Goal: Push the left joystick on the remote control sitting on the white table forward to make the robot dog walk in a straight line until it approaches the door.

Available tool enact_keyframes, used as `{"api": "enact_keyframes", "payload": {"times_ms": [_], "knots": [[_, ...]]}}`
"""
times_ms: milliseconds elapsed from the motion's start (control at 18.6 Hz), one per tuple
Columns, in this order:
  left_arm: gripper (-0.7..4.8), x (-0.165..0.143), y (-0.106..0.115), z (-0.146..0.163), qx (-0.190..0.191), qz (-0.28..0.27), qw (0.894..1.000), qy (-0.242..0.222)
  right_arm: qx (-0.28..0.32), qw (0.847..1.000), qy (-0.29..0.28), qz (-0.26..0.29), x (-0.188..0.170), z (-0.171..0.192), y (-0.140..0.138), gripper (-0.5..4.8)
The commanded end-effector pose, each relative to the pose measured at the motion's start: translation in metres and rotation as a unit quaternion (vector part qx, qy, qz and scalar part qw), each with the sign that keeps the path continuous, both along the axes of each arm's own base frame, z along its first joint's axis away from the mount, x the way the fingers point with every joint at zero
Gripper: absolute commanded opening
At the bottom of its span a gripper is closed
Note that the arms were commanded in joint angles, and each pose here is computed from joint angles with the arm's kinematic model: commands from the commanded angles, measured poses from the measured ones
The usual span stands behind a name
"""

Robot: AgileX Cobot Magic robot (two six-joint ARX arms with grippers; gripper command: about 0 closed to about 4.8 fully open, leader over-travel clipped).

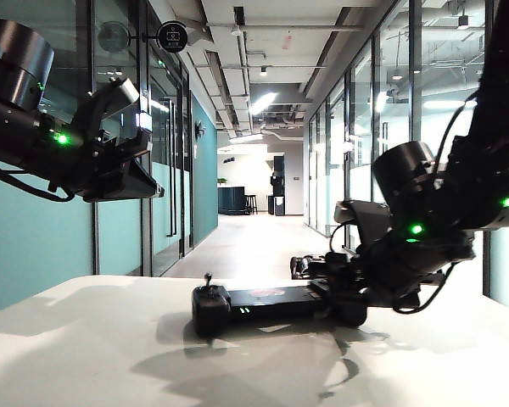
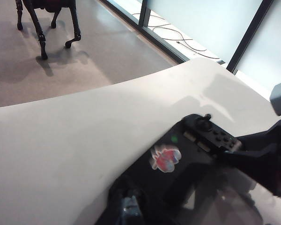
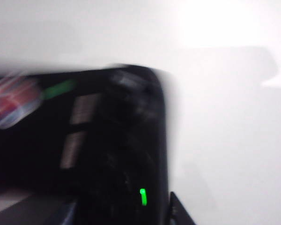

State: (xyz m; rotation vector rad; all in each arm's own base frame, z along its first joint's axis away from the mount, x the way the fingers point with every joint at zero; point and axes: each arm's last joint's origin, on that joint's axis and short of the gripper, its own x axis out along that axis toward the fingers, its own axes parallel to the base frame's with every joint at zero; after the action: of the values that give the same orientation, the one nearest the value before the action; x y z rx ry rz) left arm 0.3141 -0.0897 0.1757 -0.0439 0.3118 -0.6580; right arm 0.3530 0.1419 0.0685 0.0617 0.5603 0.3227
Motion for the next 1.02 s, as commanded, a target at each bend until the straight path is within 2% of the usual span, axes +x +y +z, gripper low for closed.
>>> {"api": "enact_keyframes", "payload": {"times_ms": [54,269,538,646,1023], "knots": [[-0.06,0.001,0.000,0.002,-0.003,-0.003,1.000,-0.008,0.003,1.000,0.002,0.001,0.000,0.000,0.001,2.19],[-0.06,0.001,0.000,0.002,-0.003,-0.003,1.000,-0.008,-0.001,1.000,-0.003,-0.015,0.000,0.001,0.001,2.19],[-0.06,0.001,0.000,0.002,-0.003,-0.003,1.000,-0.008,-0.014,0.996,-0.021,-0.081,-0.001,0.003,0.005,2.19],[-0.06,0.002,-0.001,0.000,-0.002,-0.003,1.000,-0.005,-0.009,0.996,-0.023,-0.091,-0.001,0.003,0.007,2.09],[-0.06,0.040,-0.014,-0.020,-0.016,-0.067,0.997,0.026,0.001,0.993,-0.024,-0.117,-0.002,0.004,0.009,2.07]]}}
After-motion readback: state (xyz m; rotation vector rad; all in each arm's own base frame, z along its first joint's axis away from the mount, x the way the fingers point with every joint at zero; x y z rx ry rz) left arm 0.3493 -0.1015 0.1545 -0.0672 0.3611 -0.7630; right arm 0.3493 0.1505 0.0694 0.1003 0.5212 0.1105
